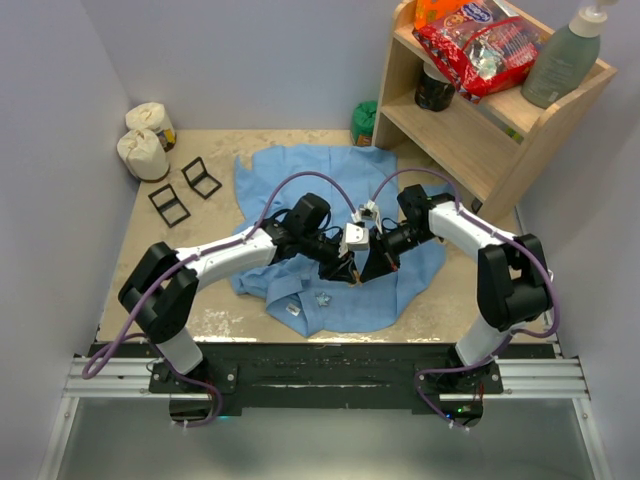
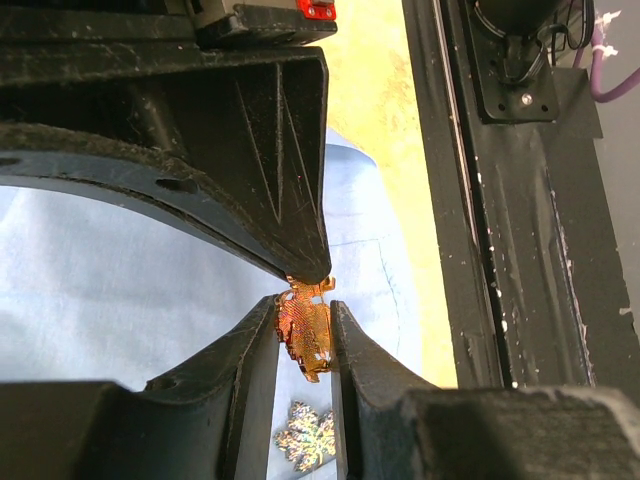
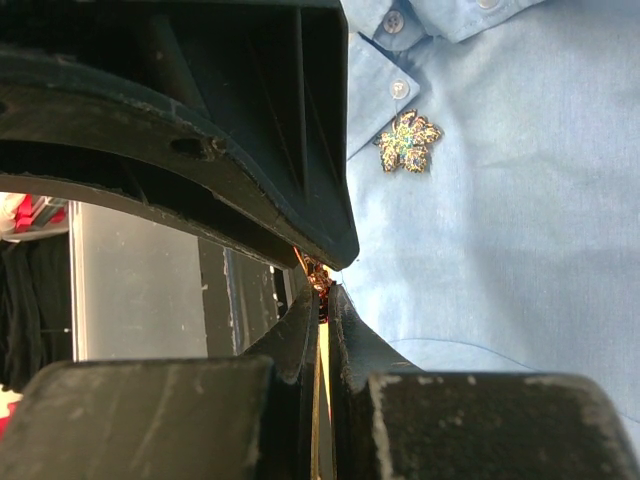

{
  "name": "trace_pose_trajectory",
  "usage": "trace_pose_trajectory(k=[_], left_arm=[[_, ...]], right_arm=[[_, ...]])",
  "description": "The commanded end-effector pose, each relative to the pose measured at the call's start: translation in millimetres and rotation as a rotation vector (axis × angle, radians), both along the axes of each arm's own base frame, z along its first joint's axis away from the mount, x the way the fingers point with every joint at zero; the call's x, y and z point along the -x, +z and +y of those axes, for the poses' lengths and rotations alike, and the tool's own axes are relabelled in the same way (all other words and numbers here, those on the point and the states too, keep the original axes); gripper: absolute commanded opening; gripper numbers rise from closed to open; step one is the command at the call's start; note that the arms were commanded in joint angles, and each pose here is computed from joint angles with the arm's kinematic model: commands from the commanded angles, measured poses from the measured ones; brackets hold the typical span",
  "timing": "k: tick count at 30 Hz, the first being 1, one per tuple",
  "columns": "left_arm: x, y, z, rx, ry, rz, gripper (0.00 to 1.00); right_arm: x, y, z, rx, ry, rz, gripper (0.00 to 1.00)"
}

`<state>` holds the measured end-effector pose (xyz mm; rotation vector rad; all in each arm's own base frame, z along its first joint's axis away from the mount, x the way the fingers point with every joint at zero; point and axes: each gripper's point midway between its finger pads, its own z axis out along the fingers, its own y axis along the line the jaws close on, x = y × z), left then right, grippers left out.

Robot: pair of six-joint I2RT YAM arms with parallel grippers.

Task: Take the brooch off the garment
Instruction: Close the brooch.

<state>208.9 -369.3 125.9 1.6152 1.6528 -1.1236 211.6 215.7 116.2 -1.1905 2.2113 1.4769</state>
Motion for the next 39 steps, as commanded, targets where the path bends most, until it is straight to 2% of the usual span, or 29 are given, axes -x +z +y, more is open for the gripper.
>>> trace_pose_trajectory(k=[1,10,23,39], left_arm=[[18.5,1.8,10.5,-0.043,-0.065,0.031,0.00],[18.3,-2.0,11.1,-0.076,-0.076,0.007,0.00],[36.7,15.8,8.0,-0.010,-0.166,0.059,0.00],[41.0,17.8,12.2,-0.021,-0.207,0.046,0.00]], right_arm=[[-8.7,6.5,-5.4,0.005,-0.016,-0.068,0.00],[-8.7,7.6,-5.5,0.003,-0.015,-0.076,0.00],[-9.0,8.4,-6.2,0.002,-0.019,-0.081,0.00],[-7.9,8.7,-5.8,-0.008,-0.013,-0.073,0.00]])
